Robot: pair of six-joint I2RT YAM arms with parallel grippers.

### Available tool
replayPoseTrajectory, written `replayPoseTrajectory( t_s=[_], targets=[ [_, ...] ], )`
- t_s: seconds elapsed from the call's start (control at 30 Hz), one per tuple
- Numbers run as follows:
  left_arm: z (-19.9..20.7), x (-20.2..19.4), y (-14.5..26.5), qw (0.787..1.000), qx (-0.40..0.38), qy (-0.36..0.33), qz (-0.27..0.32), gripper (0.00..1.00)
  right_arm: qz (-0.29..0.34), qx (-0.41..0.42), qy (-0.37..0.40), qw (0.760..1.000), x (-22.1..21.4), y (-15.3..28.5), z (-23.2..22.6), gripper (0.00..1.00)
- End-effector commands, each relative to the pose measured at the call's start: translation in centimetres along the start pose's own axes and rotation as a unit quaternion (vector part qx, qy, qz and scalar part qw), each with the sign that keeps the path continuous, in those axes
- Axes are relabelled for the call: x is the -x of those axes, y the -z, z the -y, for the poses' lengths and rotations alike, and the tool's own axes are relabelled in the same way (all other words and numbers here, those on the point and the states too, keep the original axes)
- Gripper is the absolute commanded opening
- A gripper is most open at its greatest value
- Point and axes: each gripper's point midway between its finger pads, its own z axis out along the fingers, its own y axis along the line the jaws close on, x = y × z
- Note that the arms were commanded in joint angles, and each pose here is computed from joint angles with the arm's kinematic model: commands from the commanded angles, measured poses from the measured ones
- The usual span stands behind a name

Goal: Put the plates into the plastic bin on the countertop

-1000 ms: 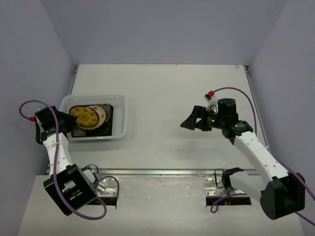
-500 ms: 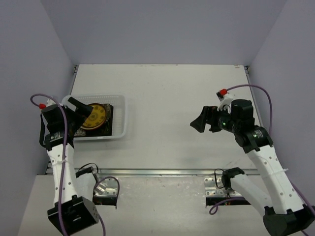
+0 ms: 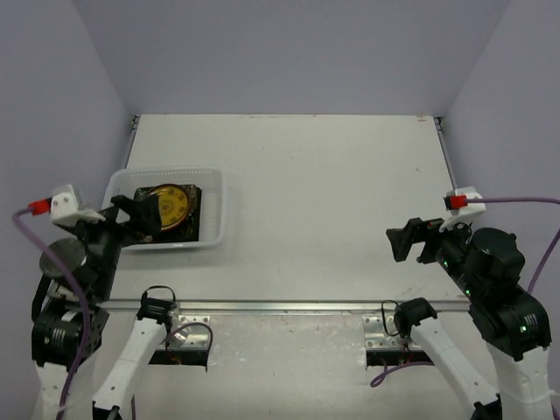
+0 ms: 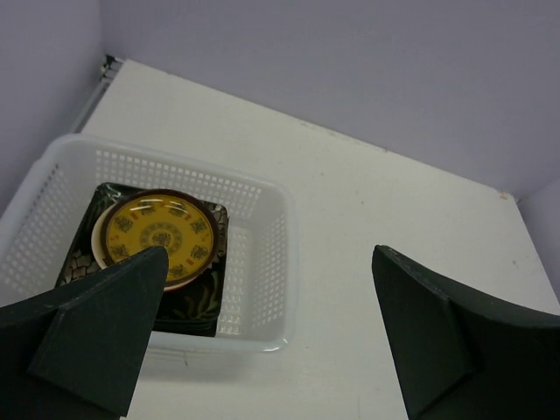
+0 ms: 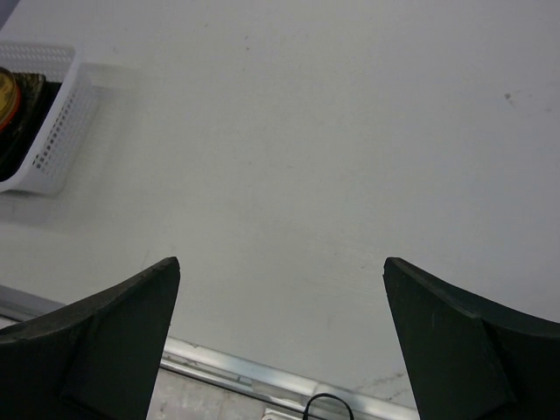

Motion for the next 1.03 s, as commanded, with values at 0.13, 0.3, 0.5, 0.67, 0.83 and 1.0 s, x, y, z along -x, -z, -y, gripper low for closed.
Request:
replayPoseTrajectory(
  t_s=[0.13, 0.3, 0.5, 0.67, 0.83, 1.0],
  targets=[
    [-4.2, -1.2, 5.5, 0.998, 0.037, -0.002, 0.053, 1.00, 0.075, 0.021, 0.047, 0.996, -0.6, 3.8, 0.1, 0.99],
    [-4.4, -0.4, 6.2, 0.997, 0.031, -0.004, 0.074, 1.00, 0.111, 0.013, 0.047, 0.993, -1.1, 4.2, 0.6, 0.99],
    [-4.5, -0.3, 6.6, 0.996, 0.024, 0.000, 0.084, 1.00, 0.109, 0.000, 0.025, 0.994, -1.1, 3.9, 1.0, 0.99],
    [-4.8, -0.3, 6.9, 0.996, 0.026, 0.006, 0.087, 1.00, 0.103, -0.013, 0.020, 0.994, -1.2, 3.4, 1.4, 0.99],
    [-4.7, -0.3, 6.7, 0.996, 0.024, 0.005, 0.086, 1.00, 0.091, -0.031, 0.025, 0.995, -2.0, 2.4, 2.1, 0.99],
    [-4.6, -0.4, 6.5, 0.996, 0.024, 0.002, 0.081, 1.00, 0.090, -0.069, 0.024, 0.993, -2.6, 1.5, 3.5, 0.99]
  ],
)
